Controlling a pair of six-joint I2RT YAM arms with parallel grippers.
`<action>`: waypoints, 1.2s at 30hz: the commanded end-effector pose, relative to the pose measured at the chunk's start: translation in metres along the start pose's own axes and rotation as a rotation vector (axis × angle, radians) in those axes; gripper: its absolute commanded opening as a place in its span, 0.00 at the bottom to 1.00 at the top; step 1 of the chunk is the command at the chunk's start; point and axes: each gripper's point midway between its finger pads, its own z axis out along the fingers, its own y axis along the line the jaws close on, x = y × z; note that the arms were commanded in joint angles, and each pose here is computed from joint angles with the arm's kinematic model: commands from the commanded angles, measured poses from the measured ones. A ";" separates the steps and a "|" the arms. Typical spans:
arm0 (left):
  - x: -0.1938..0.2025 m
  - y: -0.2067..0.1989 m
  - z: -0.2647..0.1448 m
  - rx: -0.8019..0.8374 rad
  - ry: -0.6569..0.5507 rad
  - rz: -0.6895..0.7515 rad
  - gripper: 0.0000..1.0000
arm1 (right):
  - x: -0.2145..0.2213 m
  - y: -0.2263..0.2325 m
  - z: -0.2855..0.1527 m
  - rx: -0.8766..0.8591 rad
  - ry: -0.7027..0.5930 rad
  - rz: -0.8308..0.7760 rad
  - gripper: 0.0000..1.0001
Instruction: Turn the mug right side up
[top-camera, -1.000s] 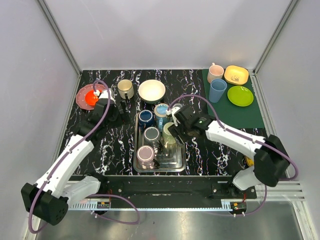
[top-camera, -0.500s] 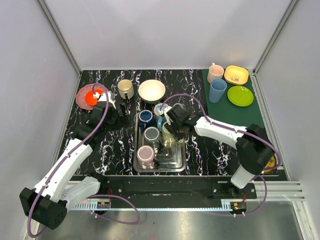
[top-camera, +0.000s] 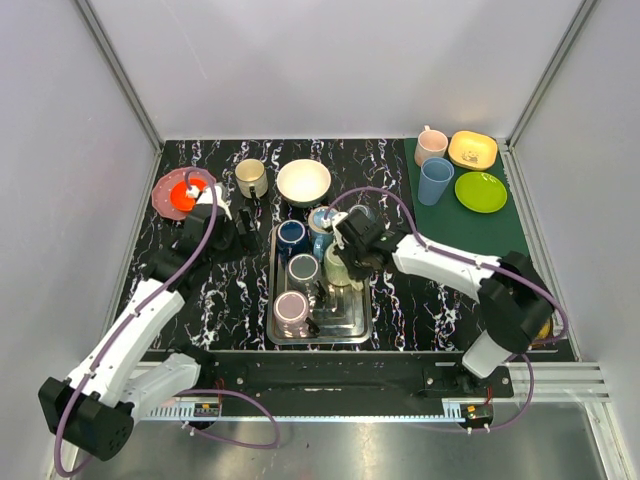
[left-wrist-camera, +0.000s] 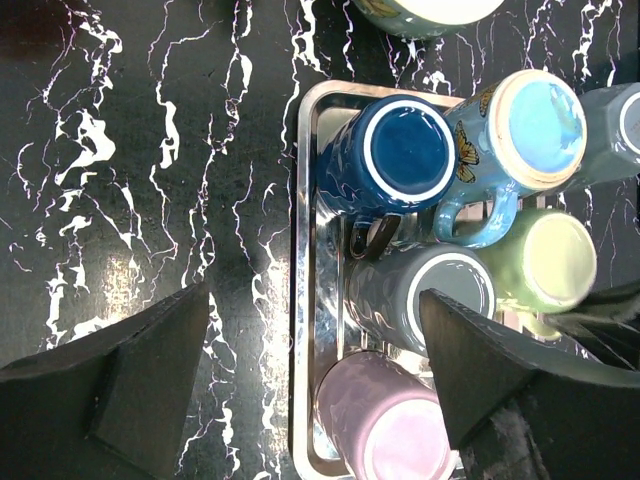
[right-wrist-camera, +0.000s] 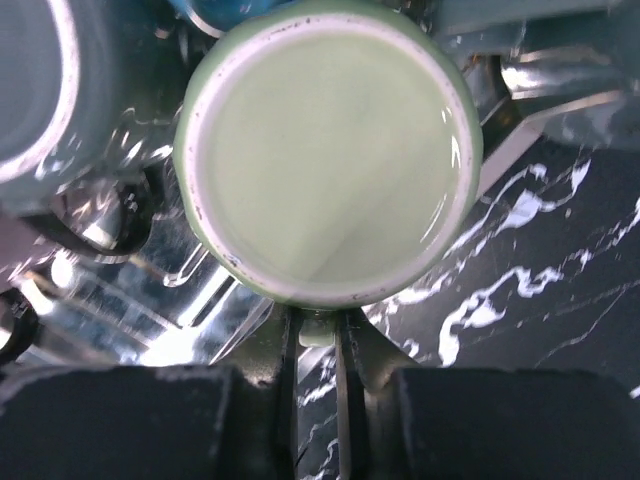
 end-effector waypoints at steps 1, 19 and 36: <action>-0.011 -0.006 -0.010 0.040 -0.057 -0.008 0.88 | -0.029 0.025 -0.064 -0.113 -0.169 0.071 0.00; -0.064 -0.061 -0.107 0.497 -0.403 -0.258 0.99 | -0.122 0.082 -0.283 -0.681 -0.829 0.362 0.00; -0.035 -0.151 -0.188 1.289 -0.278 -0.269 0.99 | -0.149 0.090 -0.343 -1.168 -1.167 0.538 0.00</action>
